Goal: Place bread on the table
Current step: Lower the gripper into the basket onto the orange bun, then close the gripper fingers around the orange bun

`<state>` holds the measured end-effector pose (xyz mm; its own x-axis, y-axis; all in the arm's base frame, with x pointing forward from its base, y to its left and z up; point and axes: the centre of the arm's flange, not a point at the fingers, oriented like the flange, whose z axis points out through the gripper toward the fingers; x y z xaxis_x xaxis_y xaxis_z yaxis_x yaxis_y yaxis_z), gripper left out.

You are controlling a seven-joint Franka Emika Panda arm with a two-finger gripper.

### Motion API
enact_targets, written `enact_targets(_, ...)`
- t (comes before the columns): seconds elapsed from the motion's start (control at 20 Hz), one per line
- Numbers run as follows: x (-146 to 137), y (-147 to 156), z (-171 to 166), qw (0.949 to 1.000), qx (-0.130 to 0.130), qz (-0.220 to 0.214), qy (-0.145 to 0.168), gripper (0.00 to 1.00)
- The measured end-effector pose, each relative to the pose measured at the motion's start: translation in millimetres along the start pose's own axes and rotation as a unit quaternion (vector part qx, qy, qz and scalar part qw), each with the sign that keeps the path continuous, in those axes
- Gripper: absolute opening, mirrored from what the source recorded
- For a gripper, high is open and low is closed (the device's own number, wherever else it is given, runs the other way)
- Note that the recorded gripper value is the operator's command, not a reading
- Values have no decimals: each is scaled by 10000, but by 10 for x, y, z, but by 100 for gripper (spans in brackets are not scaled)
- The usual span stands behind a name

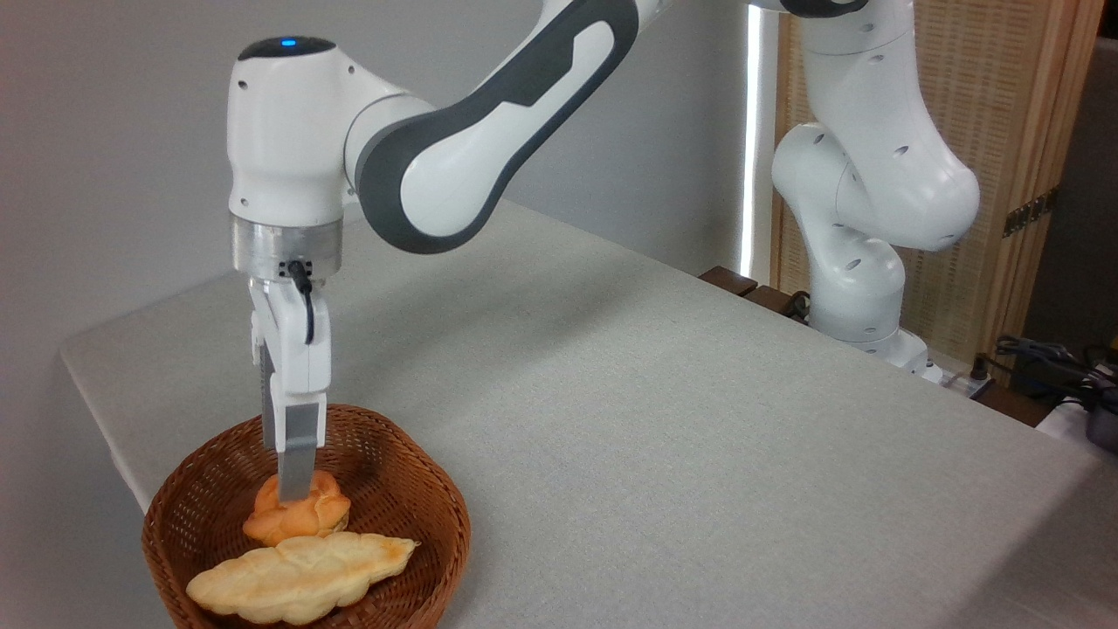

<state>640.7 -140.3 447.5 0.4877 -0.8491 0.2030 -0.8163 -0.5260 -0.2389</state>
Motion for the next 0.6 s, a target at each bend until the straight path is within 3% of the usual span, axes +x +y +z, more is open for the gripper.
enact_targets(0.45, -31, 47, 256, 9989, 276, 370, -96, 100)
enact_targets(0.5, -35, 50, 273, 9986, 306, 407, -106, 98)
enact_targets(0.6, -44, 49, 287, 9979, 365, 502, -165, 75)
